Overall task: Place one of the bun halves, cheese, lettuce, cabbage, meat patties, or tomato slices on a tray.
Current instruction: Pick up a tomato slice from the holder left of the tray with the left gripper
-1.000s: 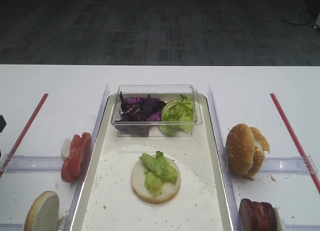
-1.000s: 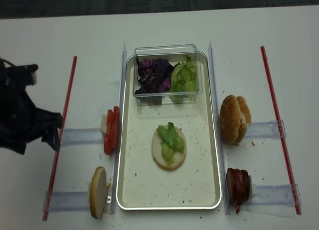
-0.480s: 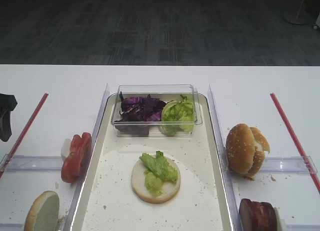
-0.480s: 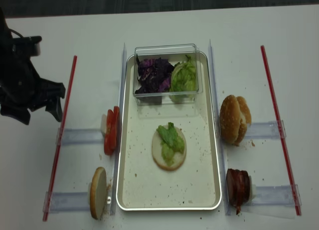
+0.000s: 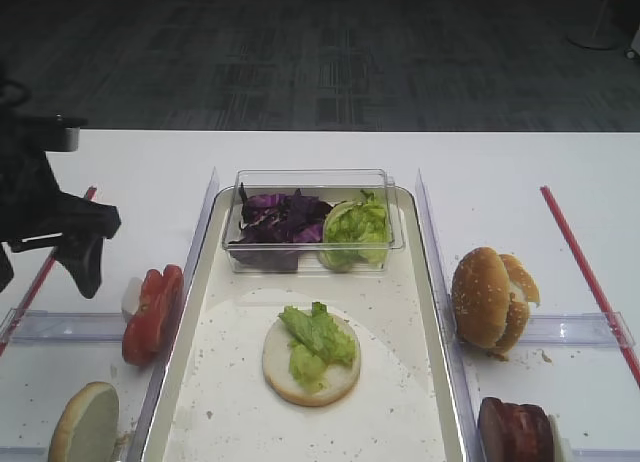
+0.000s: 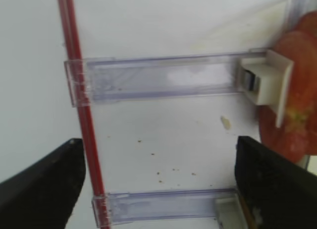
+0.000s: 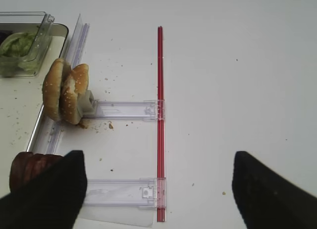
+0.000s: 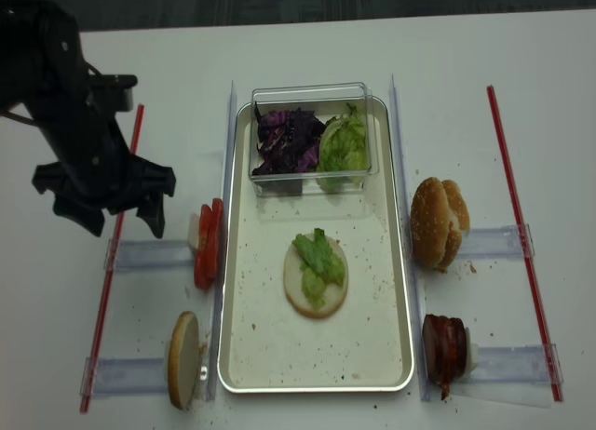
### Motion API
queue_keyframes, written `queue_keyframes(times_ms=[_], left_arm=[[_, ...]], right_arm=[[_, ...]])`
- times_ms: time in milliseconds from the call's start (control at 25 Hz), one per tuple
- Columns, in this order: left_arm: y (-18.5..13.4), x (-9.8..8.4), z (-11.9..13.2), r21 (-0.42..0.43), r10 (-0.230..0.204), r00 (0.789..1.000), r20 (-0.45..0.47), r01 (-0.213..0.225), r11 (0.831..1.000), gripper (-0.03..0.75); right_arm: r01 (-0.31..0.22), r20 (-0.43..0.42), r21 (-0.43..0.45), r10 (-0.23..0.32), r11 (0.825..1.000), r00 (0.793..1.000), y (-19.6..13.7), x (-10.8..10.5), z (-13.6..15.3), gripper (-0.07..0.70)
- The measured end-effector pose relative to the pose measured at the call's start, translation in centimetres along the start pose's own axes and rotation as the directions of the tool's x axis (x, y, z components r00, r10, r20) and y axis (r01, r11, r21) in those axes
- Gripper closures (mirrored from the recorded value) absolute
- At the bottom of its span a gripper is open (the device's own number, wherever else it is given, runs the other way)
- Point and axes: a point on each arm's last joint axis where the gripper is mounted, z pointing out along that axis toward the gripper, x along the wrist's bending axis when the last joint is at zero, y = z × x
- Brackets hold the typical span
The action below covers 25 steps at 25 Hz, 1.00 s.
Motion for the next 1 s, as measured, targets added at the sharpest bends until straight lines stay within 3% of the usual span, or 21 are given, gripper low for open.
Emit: queue_keyframes(times_ms=[280, 560, 720, 1000], left_arm=[[-0.4, -5.2, -0.8, -0.030, 0.041, 0.999, 0.015, -0.040, 0.999, 0.149], [-0.8, -9.6, -2.2, -0.089, 0.028, 0.998, 0.060, -0.023, 0.996, 0.149], [-1.1, -10.7, -2.2, -0.109, 0.001, 0.997, 0.077, 0.007, 0.994, 0.149], [-1.0, -11.1, -2.1, -0.109, -0.024, 0.996, 0.087, 0.034, 0.993, 0.149]], right_arm=[[0.000, 0.000, 0.000, 0.000, 1.000, 1.000, 0.0, 0.0, 0.0, 0.016], [0.000, 0.000, 0.000, 0.000, 1.000, 1.000, 0.0, 0.0, 0.0, 0.016], [0.000, 0.000, 0.000, 0.000, 1.000, 1.000, 0.0, 0.0, 0.0, 0.016], [0.000, 0.000, 0.000, 0.000, 1.000, 1.000, 0.0, 0.0, 0.0, 0.016]])
